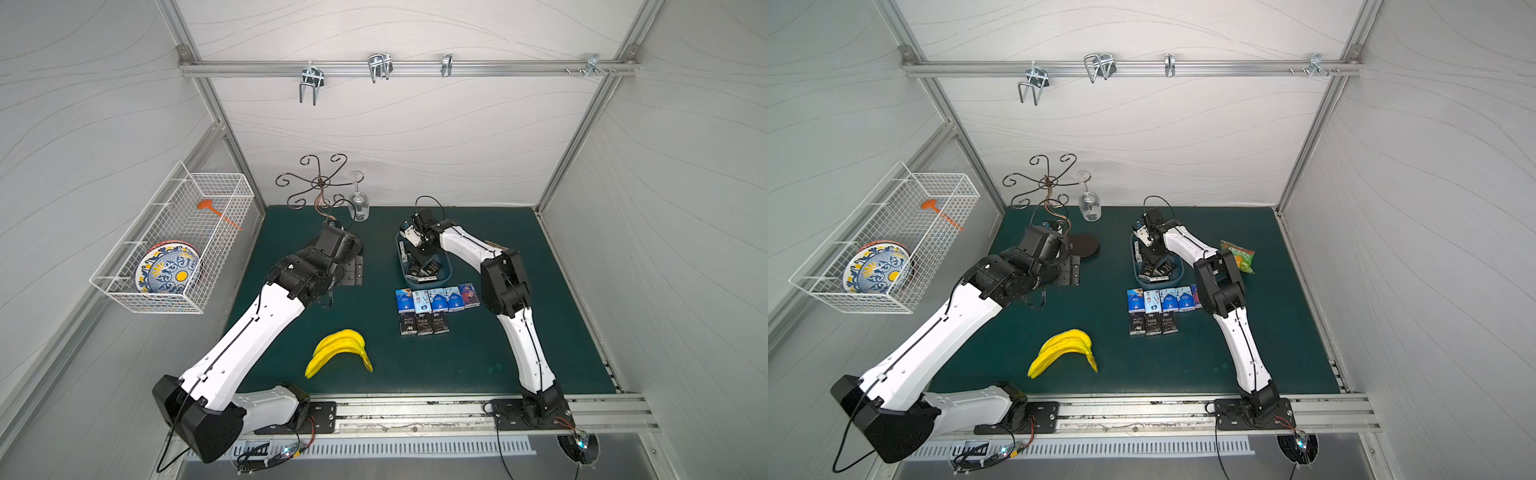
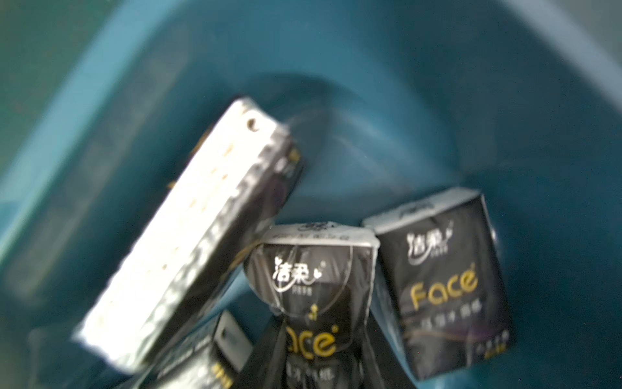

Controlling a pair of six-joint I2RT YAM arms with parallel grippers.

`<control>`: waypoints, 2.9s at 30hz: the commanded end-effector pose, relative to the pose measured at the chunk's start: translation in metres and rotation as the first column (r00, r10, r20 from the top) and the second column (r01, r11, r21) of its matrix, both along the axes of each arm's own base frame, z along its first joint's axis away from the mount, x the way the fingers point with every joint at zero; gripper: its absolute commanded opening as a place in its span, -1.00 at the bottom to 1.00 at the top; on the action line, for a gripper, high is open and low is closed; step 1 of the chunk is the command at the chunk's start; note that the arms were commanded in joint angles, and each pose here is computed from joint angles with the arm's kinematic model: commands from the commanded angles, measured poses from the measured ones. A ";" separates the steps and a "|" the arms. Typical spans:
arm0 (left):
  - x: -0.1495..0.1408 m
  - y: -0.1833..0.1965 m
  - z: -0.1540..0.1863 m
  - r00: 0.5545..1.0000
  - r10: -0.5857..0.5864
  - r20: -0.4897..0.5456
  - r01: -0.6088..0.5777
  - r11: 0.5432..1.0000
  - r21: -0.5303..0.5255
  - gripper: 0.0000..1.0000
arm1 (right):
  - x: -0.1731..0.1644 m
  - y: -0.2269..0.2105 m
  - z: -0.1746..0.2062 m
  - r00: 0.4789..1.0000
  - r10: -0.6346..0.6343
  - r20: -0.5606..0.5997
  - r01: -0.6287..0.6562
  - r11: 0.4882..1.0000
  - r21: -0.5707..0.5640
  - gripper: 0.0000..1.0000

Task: Take the pocket tissues out of the storage box
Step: Pick up the pocket tissues from the storage box, then place the pocket tissues at the center of the board, then adjust the pocket tissues at the center of the board.

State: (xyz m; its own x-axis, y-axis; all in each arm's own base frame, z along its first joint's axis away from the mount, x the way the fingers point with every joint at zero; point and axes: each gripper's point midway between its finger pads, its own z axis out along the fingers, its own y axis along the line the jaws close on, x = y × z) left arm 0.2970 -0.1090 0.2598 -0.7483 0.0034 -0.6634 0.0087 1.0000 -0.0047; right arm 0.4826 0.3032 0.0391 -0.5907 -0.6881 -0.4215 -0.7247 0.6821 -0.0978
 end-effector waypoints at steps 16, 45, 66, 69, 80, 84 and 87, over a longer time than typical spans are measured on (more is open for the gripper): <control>0.001 0.002 0.018 0.998 0.013 0.062 -0.011 0.999 -0.031 0.76 | -0.049 -0.060 0.136 0.949 -0.308 0.066 0.292 0.938 0.190 -0.41; -0.002 -0.014 0.016 0.997 0.000 0.071 0.012 0.987 -0.158 0.75 | -0.257 -0.140 0.031 0.815 -0.497 -0.297 0.562 0.803 0.199 -0.34; 0.004 -0.015 0.016 0.998 0.006 0.064 0.003 0.989 -0.147 0.75 | -0.255 -0.132 -0.006 0.793 -0.491 -0.362 0.564 0.816 0.129 0.06; 0.005 -0.016 0.016 0.998 0.007 0.064 0.003 0.988 -0.153 0.75 | -0.254 -0.131 0.001 0.796 -0.489 -0.357 0.566 0.811 0.150 0.11; 0.005 -0.016 0.017 0.998 0.007 0.069 0.003 0.989 -0.148 0.75 | -0.256 -0.133 0.014 0.797 -0.489 -0.354 0.572 0.800 0.184 0.23; 0.005 -0.015 0.015 0.998 0.011 0.064 -0.001 0.989 -0.149 0.75 | -0.256 -0.141 0.013 0.786 -0.509 -0.351 0.591 0.785 0.186 0.22; 0.004 -0.016 0.014 0.998 0.010 0.063 -0.001 0.988 -0.152 0.74 | -0.256 -0.145 0.008 0.776 -0.522 -0.354 0.603 0.779 0.174 0.18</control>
State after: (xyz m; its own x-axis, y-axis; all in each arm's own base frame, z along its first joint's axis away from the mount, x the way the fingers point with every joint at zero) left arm 0.2937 -0.1224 0.2594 -0.7398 -0.0769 -0.6685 0.0130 0.9916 -0.1285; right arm 0.2319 0.1650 0.0513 -0.9426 -0.0985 -0.3191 -0.1954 0.9375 0.2878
